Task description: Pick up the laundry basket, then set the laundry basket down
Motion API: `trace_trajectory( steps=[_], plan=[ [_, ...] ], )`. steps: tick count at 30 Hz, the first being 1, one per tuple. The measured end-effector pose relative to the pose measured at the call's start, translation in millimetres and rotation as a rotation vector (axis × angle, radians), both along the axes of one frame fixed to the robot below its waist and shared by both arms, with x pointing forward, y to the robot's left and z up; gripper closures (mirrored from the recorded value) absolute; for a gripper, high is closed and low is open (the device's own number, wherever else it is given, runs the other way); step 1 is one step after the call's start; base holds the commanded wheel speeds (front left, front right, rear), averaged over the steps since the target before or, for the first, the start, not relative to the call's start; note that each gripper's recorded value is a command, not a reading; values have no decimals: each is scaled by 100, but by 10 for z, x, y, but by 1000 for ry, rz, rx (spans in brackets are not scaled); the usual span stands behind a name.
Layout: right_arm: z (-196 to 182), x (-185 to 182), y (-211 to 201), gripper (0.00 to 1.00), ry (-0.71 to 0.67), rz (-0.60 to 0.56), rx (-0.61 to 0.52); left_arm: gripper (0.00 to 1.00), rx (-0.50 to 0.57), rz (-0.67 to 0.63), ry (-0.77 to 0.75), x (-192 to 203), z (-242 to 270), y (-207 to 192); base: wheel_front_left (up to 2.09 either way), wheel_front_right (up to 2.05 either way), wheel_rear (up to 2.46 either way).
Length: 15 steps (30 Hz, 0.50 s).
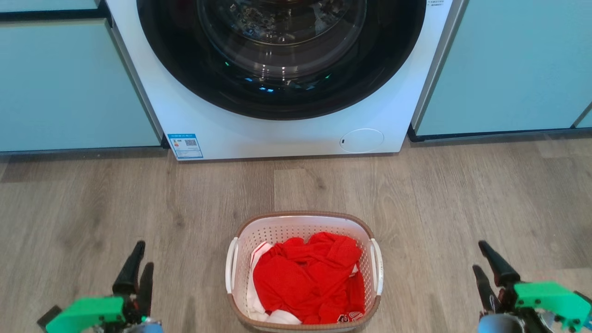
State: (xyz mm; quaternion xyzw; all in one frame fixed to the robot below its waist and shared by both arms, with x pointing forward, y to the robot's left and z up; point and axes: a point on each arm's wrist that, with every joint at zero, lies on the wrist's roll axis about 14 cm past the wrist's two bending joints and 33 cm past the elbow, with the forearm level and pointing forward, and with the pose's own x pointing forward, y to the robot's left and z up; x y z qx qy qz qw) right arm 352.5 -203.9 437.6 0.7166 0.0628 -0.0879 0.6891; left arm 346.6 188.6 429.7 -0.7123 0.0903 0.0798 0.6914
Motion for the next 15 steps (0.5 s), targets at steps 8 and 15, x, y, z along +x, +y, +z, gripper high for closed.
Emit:
trace_trajectory(
  steps=[8, 15],
  plan=[
    [-39, -47, -25, 0, 15, -13, -21, 0, 4, 10, 14, -27, -41, -11, 0, 0, 0],
    [3, -36, -49, 0, 5, -22, -62, 0, 40, 4, 14, -27, -38, -41, 0, 0, 0]
  ],
)
